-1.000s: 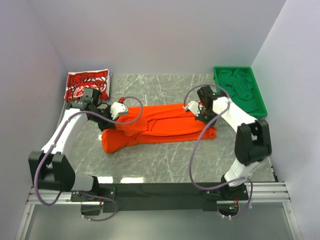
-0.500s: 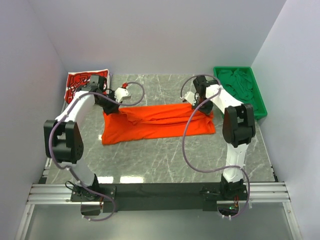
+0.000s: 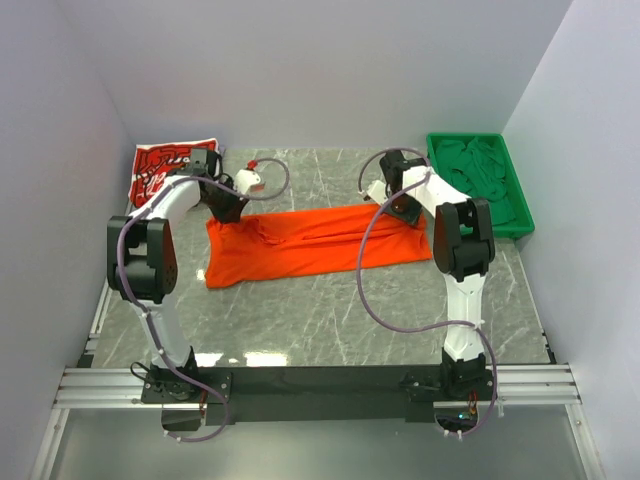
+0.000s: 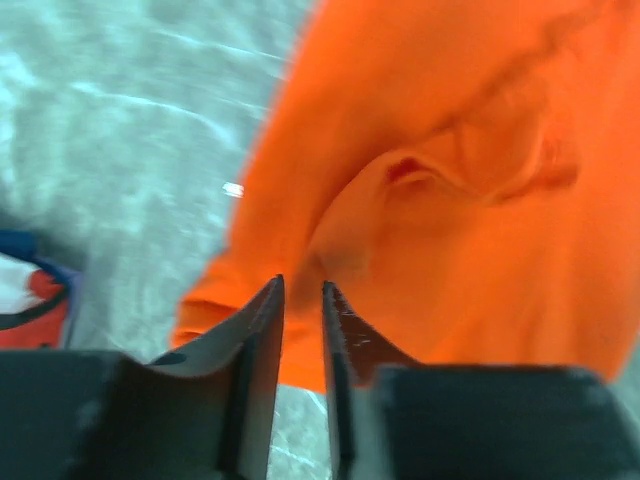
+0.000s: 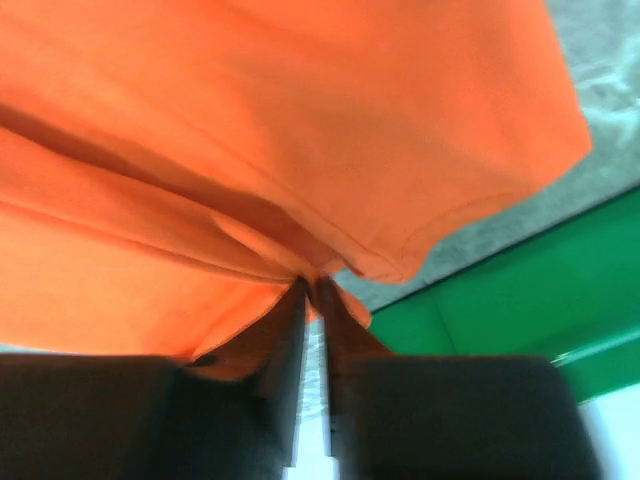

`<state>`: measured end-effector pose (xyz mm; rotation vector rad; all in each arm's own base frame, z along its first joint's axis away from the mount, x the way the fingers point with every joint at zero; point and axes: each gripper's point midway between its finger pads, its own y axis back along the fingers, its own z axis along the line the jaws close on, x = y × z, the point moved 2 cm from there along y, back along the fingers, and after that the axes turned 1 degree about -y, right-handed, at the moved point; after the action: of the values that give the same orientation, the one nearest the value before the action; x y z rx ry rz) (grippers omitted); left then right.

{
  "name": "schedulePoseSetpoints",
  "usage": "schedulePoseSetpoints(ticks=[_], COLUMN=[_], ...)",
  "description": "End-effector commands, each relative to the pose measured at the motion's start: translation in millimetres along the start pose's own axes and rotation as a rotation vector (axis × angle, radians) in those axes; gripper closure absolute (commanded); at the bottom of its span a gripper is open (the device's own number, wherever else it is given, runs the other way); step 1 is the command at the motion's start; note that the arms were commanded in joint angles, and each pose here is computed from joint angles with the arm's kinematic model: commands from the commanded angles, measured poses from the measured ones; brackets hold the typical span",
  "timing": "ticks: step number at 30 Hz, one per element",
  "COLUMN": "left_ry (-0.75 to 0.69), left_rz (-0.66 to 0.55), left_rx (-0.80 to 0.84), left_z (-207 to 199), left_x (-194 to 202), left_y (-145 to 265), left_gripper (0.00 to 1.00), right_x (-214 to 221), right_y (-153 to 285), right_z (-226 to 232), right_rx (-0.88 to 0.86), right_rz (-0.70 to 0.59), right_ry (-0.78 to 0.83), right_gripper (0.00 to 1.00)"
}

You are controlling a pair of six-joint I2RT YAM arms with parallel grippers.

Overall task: Fold and stack the t-shirts
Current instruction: Fold the tshirt

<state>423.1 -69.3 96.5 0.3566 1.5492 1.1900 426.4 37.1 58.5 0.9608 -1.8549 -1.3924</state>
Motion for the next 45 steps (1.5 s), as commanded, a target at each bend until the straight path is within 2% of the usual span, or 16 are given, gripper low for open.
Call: schedulePoseSetpoints(ticks=[1,2,3,5,9,12,16,21,26,31,33,39,41,45], left_ry=[0.114,0.178,0.200,0.227,0.222,0.247,0.307,0.341,0.327,0.314,0.359,0.352,0.353,0.402], left_rz=[-0.116,-0.138,-0.166,-0.184,-0.204,-0.203,-0.150,-0.063,-0.020,-0.079,-0.086,-0.202,-0.208,-0.201], left_rx=[-0.163,-0.174,-0.177,-0.164,-0.093,-0.051,0.028,0.027,0.061,0.036,0.042,-0.027,-0.040,-0.071], left_z=[47.1,52.6,55.6,54.7,26.0,3.8,-25.8,-37.8,-44.3,-24.7,-18.1,11.0,12.6,12.5], left_x=[-33.5,-32.6,-36.4,-36.3,-35.7,-33.2,-22.8,-12.2,-21.0,-56.5,-62.4,-102.0,-104.6,-85.3], left_y=[18.0,24.5,28.7,36.4,45.7,42.9,23.6,-10.6,-41.1,-56.2,-65.5,-47.7,-39.8,-22.8], left_gripper=[0.68,0.67,0.64,0.64,0.64,0.65,0.69,0.73,0.77,0.73,0.71,0.66,0.65,0.66], right_x=[-1.7,-2.4,-3.4,-5.8,-4.4,-2.2,5.1,4.1,6.4,13.3,15.6,21.2,24.6,24.2], right_y=[17.8,22.0,30.8,42.6,59.7,60.7,45.7,36.4,36.1,27.2,23.5,15.1,12.2,18.4], right_z=[-28.6,-30.7,-32.4,-34.2,-27.5,-7.8,14.6,21.3,30.5,41.3,43.1,44.7,44.7,34.1], right_rx=[0.121,0.132,0.143,0.148,0.113,0.017,-0.064,-0.095,-0.141,-0.171,-0.172,-0.159,-0.151,-0.084], right_rz=[-0.010,-0.019,-0.040,-0.068,-0.108,-0.121,-0.078,-0.058,-0.042,-0.009,0.005,0.037,0.051,0.028], right_ry=[-0.099,-0.115,-0.146,-0.191,-0.271,-0.297,-0.313,-0.346,-0.333,-0.321,-0.319,-0.309,-0.305,-0.309], right_gripper=[0.78,0.75,0.65,0.63,0.63,0.67,0.79,0.82,0.84,0.85,0.85,0.85,0.86,0.86])
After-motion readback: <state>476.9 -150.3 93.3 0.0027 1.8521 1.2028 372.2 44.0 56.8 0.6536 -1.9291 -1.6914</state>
